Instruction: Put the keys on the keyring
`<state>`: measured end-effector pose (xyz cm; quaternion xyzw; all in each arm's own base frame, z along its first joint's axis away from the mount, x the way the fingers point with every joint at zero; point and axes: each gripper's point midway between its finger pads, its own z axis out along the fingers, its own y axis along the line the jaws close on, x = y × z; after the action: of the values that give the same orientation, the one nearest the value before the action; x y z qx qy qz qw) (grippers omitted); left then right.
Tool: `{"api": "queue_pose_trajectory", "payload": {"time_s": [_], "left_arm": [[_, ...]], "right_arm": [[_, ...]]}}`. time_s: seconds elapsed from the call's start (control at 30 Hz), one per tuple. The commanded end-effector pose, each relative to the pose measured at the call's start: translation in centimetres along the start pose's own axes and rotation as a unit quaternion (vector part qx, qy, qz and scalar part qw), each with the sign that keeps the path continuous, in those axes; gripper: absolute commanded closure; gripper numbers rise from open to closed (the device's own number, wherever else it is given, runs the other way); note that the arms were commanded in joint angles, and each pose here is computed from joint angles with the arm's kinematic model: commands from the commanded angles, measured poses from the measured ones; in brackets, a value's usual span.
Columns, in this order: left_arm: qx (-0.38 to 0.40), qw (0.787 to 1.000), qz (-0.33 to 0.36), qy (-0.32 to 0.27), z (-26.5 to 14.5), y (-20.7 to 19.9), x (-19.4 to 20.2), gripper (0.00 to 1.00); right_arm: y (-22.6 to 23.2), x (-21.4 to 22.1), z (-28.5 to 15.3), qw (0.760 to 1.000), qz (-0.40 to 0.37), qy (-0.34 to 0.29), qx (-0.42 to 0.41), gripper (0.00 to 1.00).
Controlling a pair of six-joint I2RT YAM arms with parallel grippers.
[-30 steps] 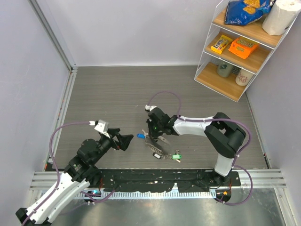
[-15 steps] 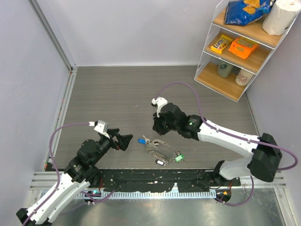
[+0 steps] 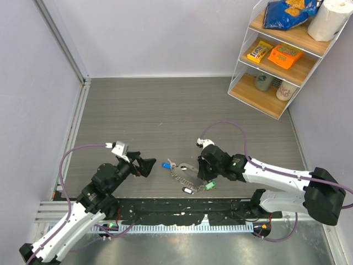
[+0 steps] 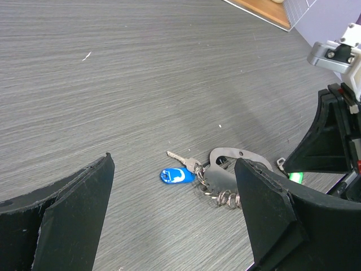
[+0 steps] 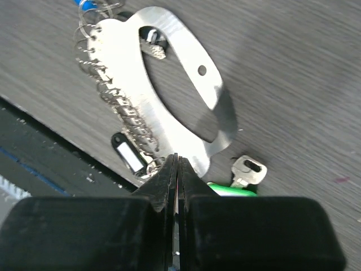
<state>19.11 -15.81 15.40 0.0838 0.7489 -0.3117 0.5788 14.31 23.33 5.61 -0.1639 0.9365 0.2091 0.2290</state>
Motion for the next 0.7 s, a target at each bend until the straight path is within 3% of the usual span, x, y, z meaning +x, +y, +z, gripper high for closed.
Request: {"api": "queue_pose_trajectory", "payload": {"time_s": [0.0,0.23,0.47,0.67], "left_arm": [[-0.004,1.0,-0.002,-0.027,0.4,0.2,-0.9,0.05],[-0.003,1.0,-0.006,-0.025,0.6,0.2,-0.7,0.05],[-0.001,0.999,-0.014,-0.035,0.5,0.2,-0.7,0.05],[0.005,0.999,-0.028,-0.044,0.6,0.0,-0.6,0.05]], "right_arm": [[3.7,-1.1,-0.9,0.996,0.01,-0.026,-0.083,0.95],[6.1,0.1,-1.1,0.993,-0.02,0.003,-0.113,0.92],[7.2,-0.4,0.5,0.996,0.0,-0.004,-0.09,0.66],[8.0,-1.2,1.9,0.996,0.05,-0.022,-0.072,0.58]]}}
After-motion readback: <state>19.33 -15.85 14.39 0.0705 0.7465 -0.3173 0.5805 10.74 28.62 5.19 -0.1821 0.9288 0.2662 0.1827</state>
